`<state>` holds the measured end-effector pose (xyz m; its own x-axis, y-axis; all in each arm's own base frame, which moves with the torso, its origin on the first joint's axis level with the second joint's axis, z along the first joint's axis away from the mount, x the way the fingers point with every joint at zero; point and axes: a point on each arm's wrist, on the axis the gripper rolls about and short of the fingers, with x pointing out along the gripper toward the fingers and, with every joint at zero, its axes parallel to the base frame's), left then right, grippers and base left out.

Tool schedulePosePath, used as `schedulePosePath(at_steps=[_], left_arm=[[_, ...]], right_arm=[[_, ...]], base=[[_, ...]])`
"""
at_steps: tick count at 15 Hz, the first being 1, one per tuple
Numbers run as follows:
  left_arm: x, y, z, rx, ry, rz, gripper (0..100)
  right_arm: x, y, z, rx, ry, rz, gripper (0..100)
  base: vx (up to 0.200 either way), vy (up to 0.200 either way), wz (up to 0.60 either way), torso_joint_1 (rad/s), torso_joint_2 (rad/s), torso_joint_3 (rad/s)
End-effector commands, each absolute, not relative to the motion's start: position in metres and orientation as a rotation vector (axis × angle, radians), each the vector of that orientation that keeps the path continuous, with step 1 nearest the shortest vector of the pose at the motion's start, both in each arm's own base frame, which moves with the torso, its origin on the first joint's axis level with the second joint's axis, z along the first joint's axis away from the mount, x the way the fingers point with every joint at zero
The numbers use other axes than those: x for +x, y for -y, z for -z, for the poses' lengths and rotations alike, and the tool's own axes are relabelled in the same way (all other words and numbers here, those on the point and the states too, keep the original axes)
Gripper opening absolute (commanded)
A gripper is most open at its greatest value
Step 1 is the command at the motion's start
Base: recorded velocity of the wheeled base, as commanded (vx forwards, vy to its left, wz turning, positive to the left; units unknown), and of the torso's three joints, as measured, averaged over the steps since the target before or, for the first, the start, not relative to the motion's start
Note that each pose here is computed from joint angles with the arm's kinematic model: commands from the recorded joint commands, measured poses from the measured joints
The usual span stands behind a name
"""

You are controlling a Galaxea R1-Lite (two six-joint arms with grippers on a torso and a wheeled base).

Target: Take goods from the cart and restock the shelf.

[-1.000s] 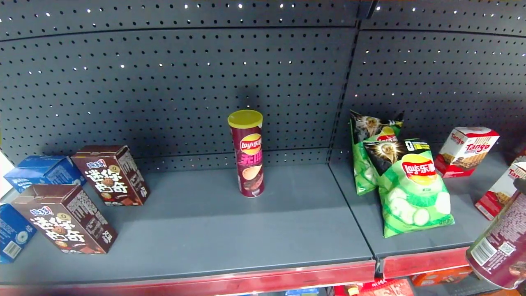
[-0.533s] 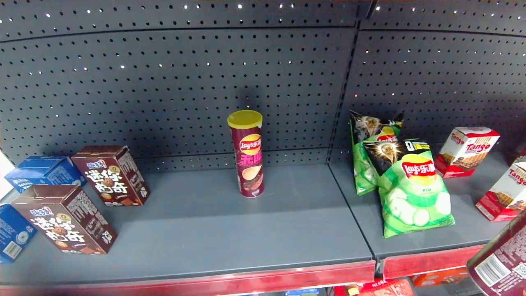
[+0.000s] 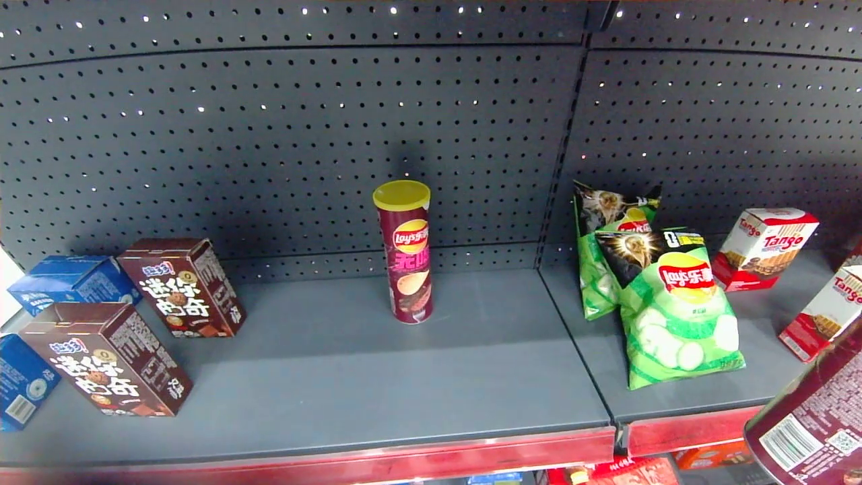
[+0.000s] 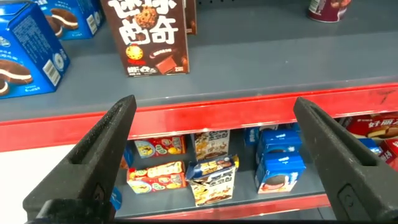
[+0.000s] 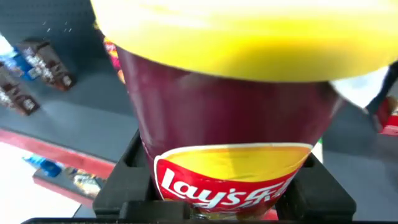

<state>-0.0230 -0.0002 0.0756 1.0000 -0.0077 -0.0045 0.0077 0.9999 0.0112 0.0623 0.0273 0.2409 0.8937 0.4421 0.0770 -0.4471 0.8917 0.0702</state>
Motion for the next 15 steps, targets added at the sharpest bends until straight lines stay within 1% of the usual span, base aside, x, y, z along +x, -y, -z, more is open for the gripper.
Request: schedulePosePath(at_steps=[1,5,7,8,9,10,11,12,13,14,15], left_arm=[[-0.023,0.000,-0.076,0.012,-0.005,0.008,100],[-0.023,0.000,-0.076,0.023,-0.012,0.017,100],[-0.019,0.000,-0.077,0.023,-0.064,0.038,100],[-0.014,-0.001,-0.078,0.027,-0.131,0.109,100],[-0.014,-0.001,-0.083,0.034,-0.107,0.136,100],[-0.015,-0.002,-0.102,0.040,-0.054,0.138,100],[-0.014,-0.001,-0.124,0.036,-0.048,0.163,100],[-0.007,0.000,-0.143,0.051,-0.072,0.186,100],[0.003,0.002,-0.156,0.130,-0.102,0.206,100],[0.007,0.002,-0.162,0.214,-0.106,0.213,100],[0.011,0.003,-0.169,0.227,-0.114,0.212,100]], right_arm=[[0.065,-0.031,-0.243,0.083,0.050,-0.490,0],[0.064,-0.028,-0.237,0.071,-0.023,-0.460,0],[0.061,-0.027,-0.240,0.060,-0.071,-0.452,0],[0.059,-0.026,-0.249,0.052,-0.120,-0.454,0],[0.059,-0.027,-0.250,0.048,-0.130,-0.455,0],[0.061,-0.027,-0.251,0.046,-0.130,-0.454,0],[0.061,-0.027,-0.254,0.042,-0.126,-0.454,0],[0.060,-0.027,-0.255,0.044,-0.119,-0.452,0],[0.062,-0.028,-0.258,0.044,-0.116,-0.450,0],[0.061,-0.027,-0.258,0.044,-0.115,-0.453,0],[0.061,-0.027,-0.259,0.046,-0.109,-0.449,0]], base=[[0.000,0.000,0.00,0.000,0.00,0.000],[0.000,0.000,0.00,0.000,0.00,0.000],[0.000,0.000,0.00,0.000,0.00,0.000],[0.000,0.000,0.00,0.000,0.00,0.000],[0.000,0.000,0.00,0.000,0.00,0.000],[0.000,0.000,0.00,0.000,0.00,0.000],[0.000,0.000,0.00,0.000,0.00,0.000],[0.000,0.000,0.00,0.000,0.00,0.000],[0.000,0.000,0.00,0.000,0.00,0.000],[0.000,0.000,0.00,0.000,0.00,0.000],[0.000,0.000,0.00,0.000,0.00,0.000]])
